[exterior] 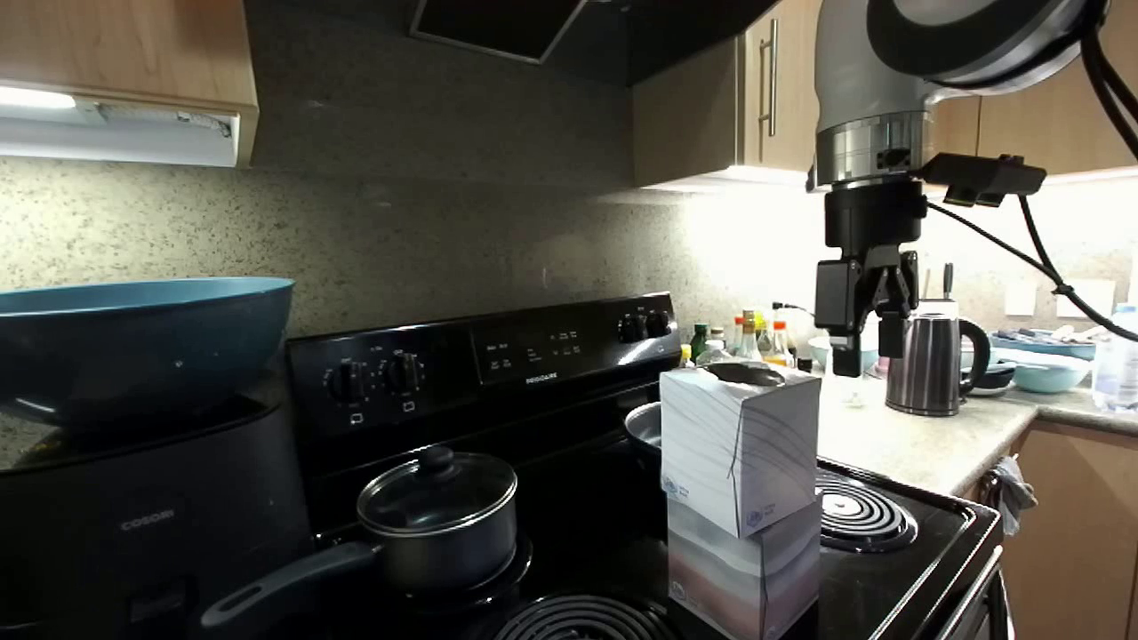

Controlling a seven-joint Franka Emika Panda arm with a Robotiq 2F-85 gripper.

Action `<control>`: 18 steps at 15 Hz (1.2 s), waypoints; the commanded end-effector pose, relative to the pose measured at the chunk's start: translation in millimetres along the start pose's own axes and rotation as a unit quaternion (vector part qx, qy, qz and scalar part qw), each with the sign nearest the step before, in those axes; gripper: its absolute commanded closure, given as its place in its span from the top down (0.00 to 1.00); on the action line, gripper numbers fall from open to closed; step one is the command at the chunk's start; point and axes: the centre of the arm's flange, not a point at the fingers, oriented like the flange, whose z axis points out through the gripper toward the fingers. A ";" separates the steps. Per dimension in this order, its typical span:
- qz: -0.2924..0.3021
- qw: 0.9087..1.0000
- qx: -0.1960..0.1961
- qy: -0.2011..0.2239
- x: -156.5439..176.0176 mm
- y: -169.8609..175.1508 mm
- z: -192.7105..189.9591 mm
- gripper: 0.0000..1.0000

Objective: Switch between the Kleenex boxes

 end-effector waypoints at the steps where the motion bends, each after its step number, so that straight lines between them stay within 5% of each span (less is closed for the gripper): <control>1: 0.000 1.000 0.000 -0.002 -0.4 1.0 -1.1 1.00; 9: -0.030 0.999 -0.025 0.020 18.4 -10.2 -30.7 1.00; 18: -0.052 0.998 -0.030 0.011 86.8 -44.0 -19.1 1.00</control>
